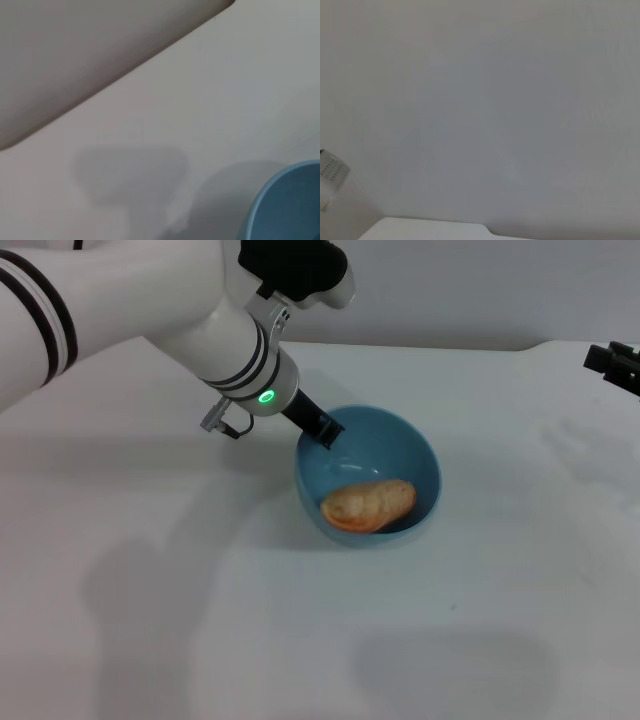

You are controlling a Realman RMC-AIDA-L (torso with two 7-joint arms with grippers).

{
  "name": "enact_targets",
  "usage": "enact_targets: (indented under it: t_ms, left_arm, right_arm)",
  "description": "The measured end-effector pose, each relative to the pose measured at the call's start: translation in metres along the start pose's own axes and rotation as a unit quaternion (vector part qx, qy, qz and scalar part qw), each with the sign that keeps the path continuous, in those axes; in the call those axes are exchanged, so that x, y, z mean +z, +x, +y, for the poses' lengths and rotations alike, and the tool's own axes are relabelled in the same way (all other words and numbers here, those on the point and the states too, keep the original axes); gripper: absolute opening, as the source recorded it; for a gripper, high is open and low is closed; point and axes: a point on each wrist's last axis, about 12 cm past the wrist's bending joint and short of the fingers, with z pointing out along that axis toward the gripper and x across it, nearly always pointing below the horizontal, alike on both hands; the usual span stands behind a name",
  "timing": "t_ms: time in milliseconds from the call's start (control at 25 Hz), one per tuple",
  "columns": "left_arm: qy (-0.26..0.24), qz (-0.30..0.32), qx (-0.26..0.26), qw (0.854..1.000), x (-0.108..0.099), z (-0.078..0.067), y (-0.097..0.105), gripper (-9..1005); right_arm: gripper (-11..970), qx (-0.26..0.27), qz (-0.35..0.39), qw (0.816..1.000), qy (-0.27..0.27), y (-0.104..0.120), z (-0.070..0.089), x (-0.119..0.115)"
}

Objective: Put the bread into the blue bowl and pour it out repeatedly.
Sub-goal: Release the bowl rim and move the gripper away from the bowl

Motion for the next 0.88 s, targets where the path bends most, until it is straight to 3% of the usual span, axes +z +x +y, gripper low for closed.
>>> enact_targets:
  t_ms: [200,720,880]
  left_arm:
    - [0.005,-0.003,-0.029,1.000,-0.0003,0.0052,0.0039,49]
    - [-0.001,-0.011,-0.035,0.999,0.0017,0.0078,0.0080,88]
    - [-0.005,-0.018,-0.038,0.999,0.0022,0.0092,0.0082,213]
  right_arm:
    - [394,-0.001,0.000,1.000,-0.003,-0.0002,0.0008,0.0008]
    - [394,0.003,0.002,1.000,-0.001,0.0013,0.0003,0.0024]
    - [394,0.002,0.002,1.000,0.001,0.0033,-0.0005,0.0025]
